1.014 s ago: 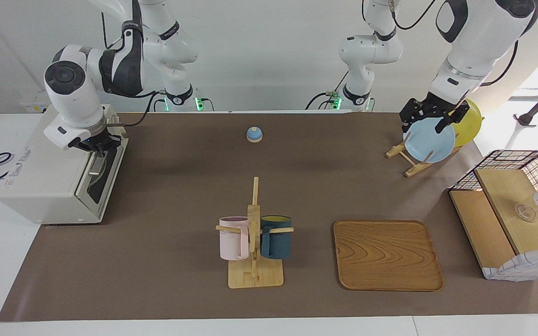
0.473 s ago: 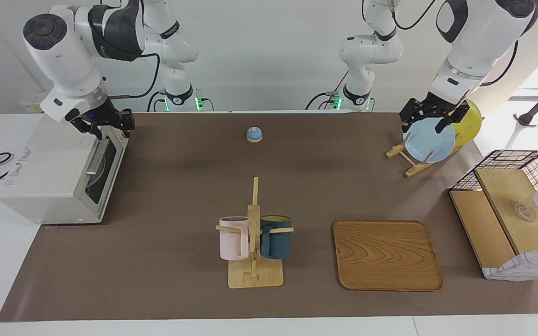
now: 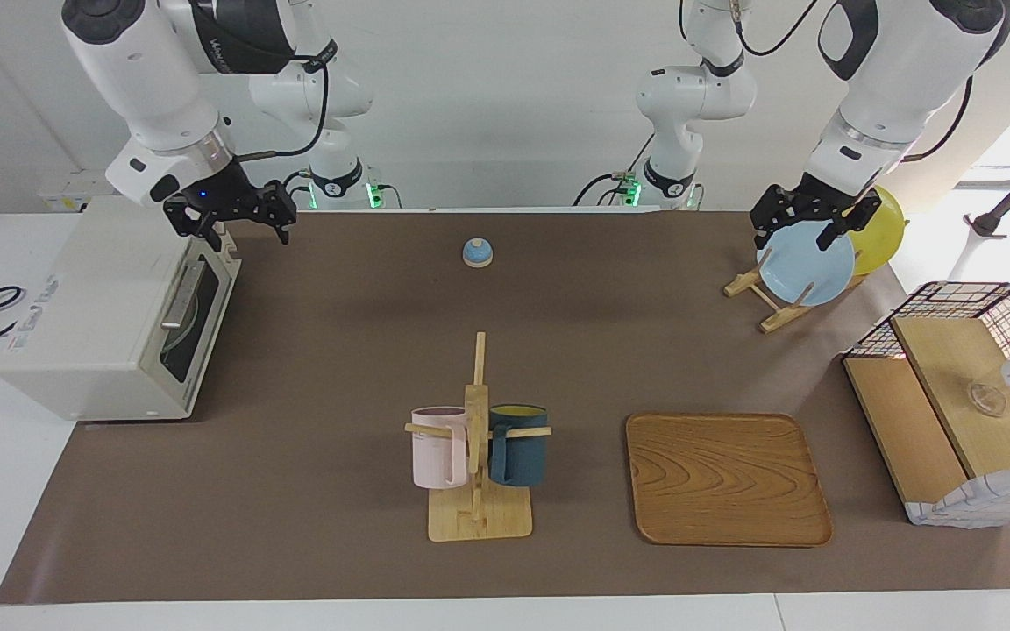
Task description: Put corn in oven
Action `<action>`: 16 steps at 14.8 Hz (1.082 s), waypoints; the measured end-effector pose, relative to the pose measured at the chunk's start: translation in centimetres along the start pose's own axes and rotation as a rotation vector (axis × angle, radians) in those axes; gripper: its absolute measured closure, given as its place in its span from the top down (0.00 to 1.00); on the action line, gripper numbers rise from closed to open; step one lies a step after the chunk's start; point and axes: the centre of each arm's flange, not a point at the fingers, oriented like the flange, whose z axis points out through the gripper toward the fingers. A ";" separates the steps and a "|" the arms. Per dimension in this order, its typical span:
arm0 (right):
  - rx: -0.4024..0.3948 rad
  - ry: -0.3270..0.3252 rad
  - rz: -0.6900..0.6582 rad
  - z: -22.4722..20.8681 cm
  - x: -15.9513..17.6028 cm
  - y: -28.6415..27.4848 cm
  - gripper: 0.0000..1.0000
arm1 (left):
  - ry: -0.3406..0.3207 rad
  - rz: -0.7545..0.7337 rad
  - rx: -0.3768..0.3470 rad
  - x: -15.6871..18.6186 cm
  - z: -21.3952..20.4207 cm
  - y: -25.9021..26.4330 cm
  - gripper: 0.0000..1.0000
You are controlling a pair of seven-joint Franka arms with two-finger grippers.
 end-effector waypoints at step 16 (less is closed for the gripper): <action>0.002 0.010 0.016 -0.6 1.0 0.9 1.00 | 0.000 0.000 0.000 0.0 0.0 0.0 1.00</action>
